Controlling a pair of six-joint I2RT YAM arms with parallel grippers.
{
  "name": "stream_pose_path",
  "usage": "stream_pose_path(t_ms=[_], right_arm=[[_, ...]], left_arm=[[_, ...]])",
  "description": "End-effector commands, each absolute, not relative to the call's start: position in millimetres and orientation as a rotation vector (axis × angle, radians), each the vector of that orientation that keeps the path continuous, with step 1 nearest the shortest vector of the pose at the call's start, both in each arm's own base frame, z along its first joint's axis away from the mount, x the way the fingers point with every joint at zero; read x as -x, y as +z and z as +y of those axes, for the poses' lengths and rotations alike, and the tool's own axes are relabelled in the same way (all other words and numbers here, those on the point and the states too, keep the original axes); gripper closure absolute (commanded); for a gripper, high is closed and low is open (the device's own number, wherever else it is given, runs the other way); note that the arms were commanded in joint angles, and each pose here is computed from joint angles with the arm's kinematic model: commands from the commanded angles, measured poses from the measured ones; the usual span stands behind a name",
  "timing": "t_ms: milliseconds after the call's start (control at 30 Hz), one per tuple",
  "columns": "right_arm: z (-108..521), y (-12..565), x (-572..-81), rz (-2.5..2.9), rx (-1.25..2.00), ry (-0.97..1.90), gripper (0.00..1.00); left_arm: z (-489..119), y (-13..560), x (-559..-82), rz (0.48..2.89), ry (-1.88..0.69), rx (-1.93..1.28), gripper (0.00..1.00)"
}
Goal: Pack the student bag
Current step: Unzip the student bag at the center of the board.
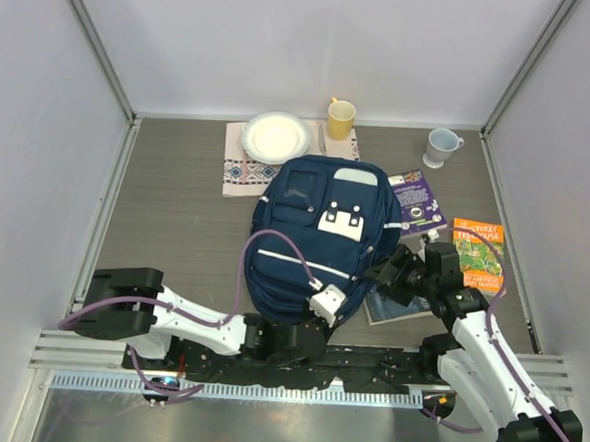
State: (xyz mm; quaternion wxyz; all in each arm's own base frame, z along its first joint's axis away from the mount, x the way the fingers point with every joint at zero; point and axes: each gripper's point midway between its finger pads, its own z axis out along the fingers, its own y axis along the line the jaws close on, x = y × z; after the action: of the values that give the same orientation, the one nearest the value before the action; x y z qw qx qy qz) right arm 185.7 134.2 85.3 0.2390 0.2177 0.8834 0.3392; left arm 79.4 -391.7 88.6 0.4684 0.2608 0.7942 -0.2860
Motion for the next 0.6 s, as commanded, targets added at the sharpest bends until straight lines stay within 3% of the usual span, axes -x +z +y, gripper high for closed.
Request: stream_pose_path(t_ms=[0, 67, 200, 300, 567], right_arm=[[161, 100, -190, 2.360, -0.523, 1.102, 0.28], [164, 97, -192, 2.372, -0.532, 1.092, 0.35], [169, 100, -197, 2.344, -0.523, 1.078, 0.82], [169, 115, -207, 2.269, -0.531, 1.091, 0.99], [125, 161, -246, 2.122, -0.571, 0.748, 0.99]], left_arm=[[-418, 131, -70, 1.879, -0.840, -0.600, 1.00], [-420, 131, -70, 1.877, -0.847, -0.597, 1.00], [-421, 134, -69, 1.874, -0.853, -0.599, 1.00], [-417, 136, -68, 1.873, -0.857, -0.602, 1.00], [-382, 111, -50, 1.975, -0.806, -0.636, 1.00]])
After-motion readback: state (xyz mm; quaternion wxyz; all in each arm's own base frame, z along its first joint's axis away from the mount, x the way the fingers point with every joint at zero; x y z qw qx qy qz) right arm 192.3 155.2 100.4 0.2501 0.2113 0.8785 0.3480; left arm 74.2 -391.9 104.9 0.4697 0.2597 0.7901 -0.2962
